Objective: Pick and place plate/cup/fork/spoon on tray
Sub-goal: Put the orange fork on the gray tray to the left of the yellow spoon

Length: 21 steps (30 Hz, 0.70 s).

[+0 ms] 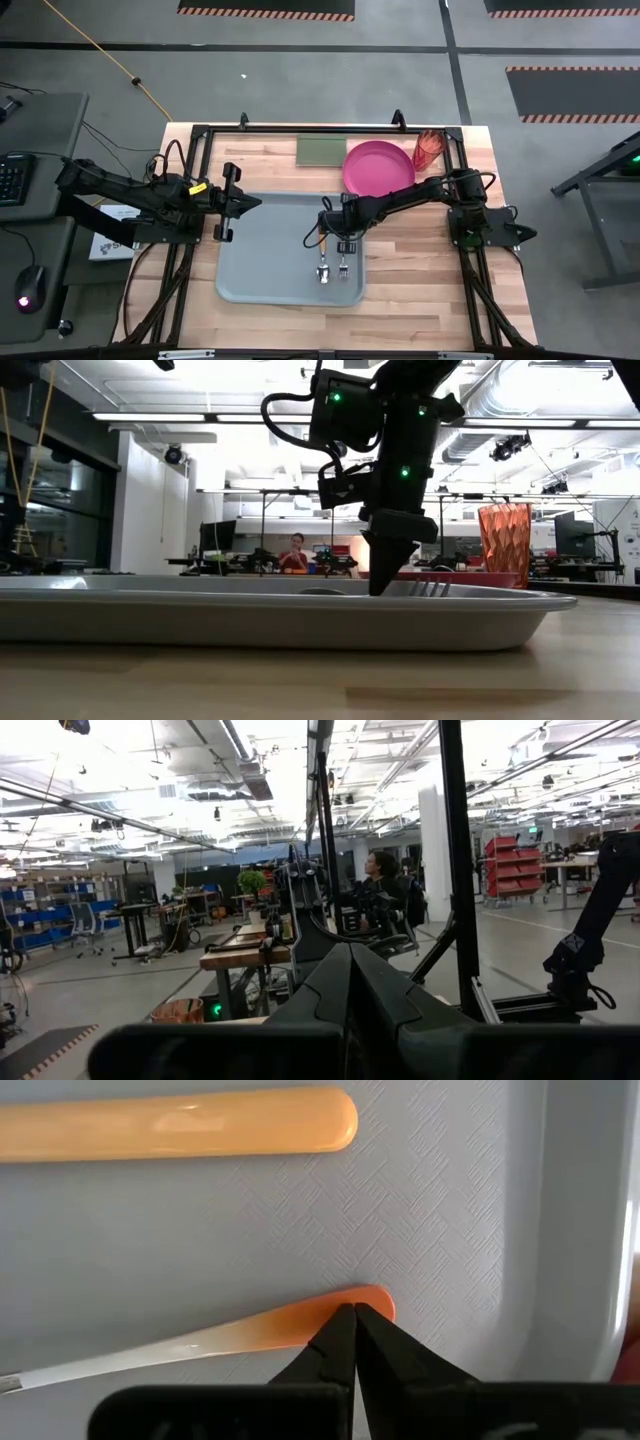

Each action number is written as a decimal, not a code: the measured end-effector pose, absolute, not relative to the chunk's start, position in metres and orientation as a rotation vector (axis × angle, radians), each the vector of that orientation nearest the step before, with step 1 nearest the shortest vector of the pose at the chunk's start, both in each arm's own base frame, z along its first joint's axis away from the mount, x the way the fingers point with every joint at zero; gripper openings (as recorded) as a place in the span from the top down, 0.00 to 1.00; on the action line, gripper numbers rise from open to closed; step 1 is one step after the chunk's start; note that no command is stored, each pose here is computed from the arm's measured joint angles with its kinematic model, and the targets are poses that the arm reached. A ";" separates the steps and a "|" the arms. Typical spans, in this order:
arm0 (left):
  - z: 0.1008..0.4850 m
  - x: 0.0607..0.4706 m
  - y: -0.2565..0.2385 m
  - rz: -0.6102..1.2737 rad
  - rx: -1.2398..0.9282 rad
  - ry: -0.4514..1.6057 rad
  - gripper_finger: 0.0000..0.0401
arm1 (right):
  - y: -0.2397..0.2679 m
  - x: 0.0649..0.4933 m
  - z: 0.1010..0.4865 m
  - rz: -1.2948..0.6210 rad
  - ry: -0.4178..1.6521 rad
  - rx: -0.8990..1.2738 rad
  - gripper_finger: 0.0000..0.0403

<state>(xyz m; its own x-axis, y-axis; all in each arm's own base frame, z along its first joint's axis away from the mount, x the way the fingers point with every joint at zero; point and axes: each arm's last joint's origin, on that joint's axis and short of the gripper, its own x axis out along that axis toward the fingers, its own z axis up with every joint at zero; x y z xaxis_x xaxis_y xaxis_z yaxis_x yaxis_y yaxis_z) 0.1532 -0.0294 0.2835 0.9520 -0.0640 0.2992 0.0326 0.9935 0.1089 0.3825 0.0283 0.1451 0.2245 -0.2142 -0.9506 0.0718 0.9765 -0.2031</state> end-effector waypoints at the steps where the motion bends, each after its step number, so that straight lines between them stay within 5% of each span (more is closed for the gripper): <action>1: 0.283 0.153 -0.029 -0.049 0.103 -0.307 1.00 | 0.028 0.383 0.145 -0.198 1.331 -0.125 1.00; 21: 0.283 0.153 -0.029 -0.050 0.104 -0.304 1.00 | 0.028 0.380 0.145 -0.210 1.353 -0.117 1.00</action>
<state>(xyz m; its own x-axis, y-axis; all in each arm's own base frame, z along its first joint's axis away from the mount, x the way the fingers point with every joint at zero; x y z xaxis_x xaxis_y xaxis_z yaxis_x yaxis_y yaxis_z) 0.1533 -0.0295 0.2832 0.9529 -0.0645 0.2962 0.0332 0.9934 0.1096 0.3801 0.0280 0.1449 0.2010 -0.2174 -0.9552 0.0826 0.9753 -0.2047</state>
